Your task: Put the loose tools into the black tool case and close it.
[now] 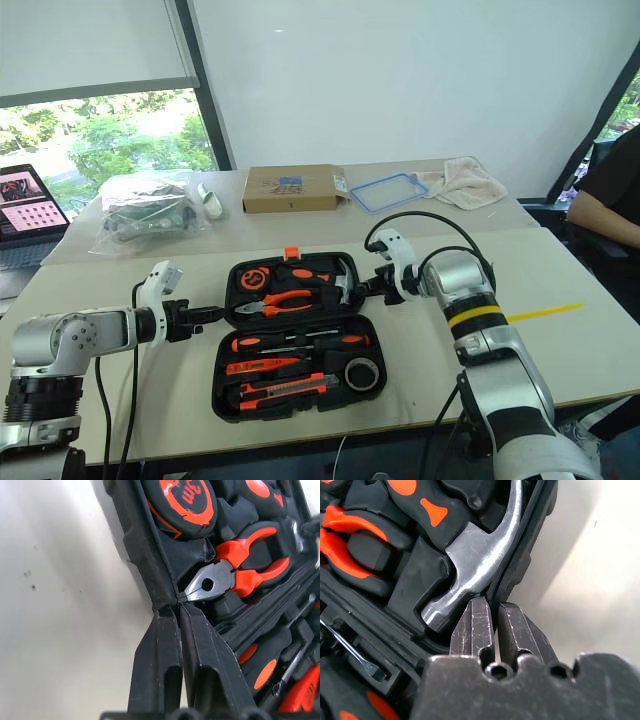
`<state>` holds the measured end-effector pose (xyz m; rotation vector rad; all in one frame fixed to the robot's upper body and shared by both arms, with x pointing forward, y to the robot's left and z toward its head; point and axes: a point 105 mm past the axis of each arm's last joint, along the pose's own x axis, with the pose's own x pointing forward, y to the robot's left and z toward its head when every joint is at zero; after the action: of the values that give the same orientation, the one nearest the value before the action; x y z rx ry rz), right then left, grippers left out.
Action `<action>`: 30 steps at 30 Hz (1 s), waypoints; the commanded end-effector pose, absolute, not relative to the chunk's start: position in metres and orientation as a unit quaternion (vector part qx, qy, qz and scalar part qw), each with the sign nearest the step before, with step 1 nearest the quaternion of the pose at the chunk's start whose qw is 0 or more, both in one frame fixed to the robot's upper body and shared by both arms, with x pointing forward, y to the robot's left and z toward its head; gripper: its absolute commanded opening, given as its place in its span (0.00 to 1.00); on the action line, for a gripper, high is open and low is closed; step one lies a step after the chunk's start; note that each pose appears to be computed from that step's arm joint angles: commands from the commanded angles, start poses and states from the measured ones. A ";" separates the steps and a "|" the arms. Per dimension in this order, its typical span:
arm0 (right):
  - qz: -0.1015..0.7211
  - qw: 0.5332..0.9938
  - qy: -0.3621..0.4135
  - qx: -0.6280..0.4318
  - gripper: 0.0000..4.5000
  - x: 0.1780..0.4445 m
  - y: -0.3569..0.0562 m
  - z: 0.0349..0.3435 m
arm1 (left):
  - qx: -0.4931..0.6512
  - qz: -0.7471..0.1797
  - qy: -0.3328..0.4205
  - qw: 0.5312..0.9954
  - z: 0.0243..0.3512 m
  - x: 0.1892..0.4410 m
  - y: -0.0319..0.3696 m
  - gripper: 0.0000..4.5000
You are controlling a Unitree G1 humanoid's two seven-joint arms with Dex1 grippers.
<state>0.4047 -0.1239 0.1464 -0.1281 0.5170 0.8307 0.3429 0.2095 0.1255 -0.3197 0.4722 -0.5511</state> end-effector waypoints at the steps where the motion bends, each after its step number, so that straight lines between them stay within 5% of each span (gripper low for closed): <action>1: 0.462 0.878 0.030 -0.123 0.01 0.398 -0.109 0.217 | -0.087 -0.310 0.032 0.946 0.182 0.348 0.212 0.00; 4: 0.469 0.862 -0.066 -0.182 0.01 0.384 -0.116 0.227 | -0.025 -0.335 -0.038 0.941 0.192 0.337 0.211 0.00; 7: 0.474 0.824 -0.103 -0.292 0.01 0.365 -0.129 0.206 | 0.052 -0.344 -0.081 0.934 0.189 0.324 0.214 0.00; 15: 0.452 0.753 -0.155 -0.452 0.01 0.334 -0.157 0.155 | 0.304 -0.390 -0.074 0.866 0.131 0.285 0.223 0.00; 20: 0.460 0.697 -0.159 -0.527 0.01 0.325 -0.166 0.125 | 0.362 -0.418 -0.068 0.830 0.103 0.272 0.223 0.00; 23: 0.479 0.694 -0.134 -0.520 0.24 0.319 -0.173 0.108 | 0.379 -0.438 -0.064 0.812 0.094 0.265 0.223 0.00; 30: 0.471 0.706 -0.119 -0.515 0.78 0.311 -0.194 0.111 | 0.327 -0.412 -0.037 0.850 0.100 0.266 0.249 0.54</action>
<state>0.3136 -0.1874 0.1055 -1.1545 -0.2673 1.0608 0.2614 0.2331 0.0887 0.7222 -0.0794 -0.9398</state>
